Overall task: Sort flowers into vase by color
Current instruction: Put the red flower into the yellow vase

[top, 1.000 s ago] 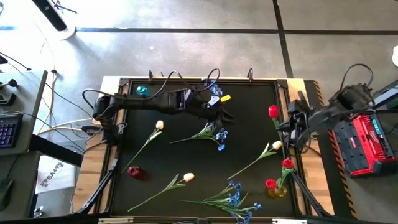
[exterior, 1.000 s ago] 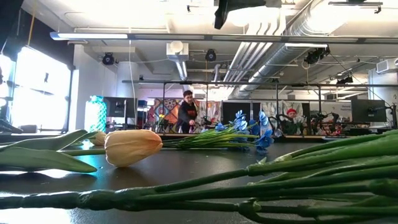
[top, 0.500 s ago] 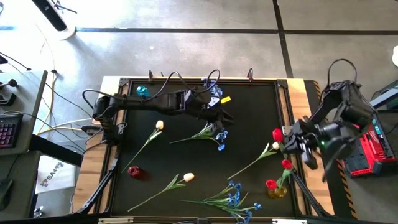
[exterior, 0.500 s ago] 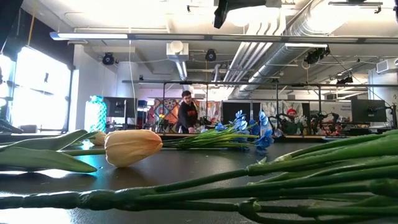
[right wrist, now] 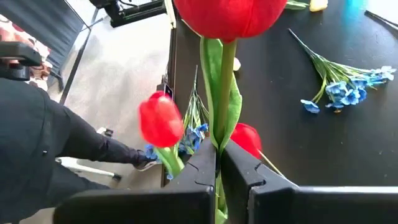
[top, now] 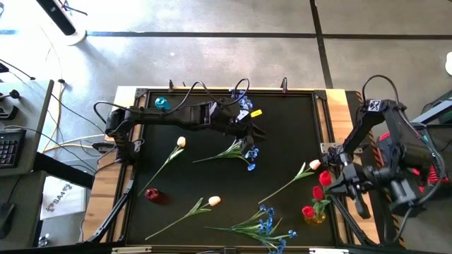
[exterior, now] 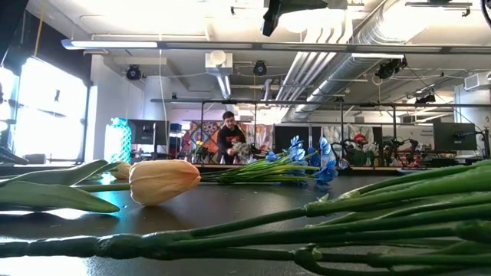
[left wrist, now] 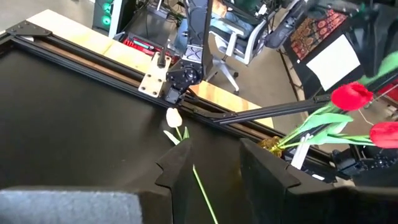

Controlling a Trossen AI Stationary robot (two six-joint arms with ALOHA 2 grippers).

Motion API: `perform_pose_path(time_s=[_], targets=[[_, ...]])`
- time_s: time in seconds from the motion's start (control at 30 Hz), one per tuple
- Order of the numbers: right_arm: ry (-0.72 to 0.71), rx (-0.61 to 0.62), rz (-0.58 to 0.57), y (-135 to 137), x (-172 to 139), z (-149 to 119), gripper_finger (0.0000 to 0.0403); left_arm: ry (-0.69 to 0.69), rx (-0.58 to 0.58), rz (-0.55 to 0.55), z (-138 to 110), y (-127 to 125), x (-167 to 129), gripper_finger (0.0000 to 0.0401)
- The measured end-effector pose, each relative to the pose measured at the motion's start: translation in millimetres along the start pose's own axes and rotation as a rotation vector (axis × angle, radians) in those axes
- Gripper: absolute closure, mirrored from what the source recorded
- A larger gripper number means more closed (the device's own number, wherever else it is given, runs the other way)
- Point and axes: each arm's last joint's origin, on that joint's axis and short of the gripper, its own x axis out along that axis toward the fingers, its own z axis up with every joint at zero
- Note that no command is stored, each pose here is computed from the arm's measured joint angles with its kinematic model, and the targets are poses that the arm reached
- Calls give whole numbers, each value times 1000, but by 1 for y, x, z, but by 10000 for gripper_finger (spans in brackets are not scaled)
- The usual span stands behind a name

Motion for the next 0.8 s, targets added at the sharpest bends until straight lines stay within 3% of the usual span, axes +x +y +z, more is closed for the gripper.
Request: perform_pose_path(time_s=[0.8], targets=[[51, -92, -82, 40, 19, -45, 403, -54, -34, 26, 4, 1, 0, 284]])
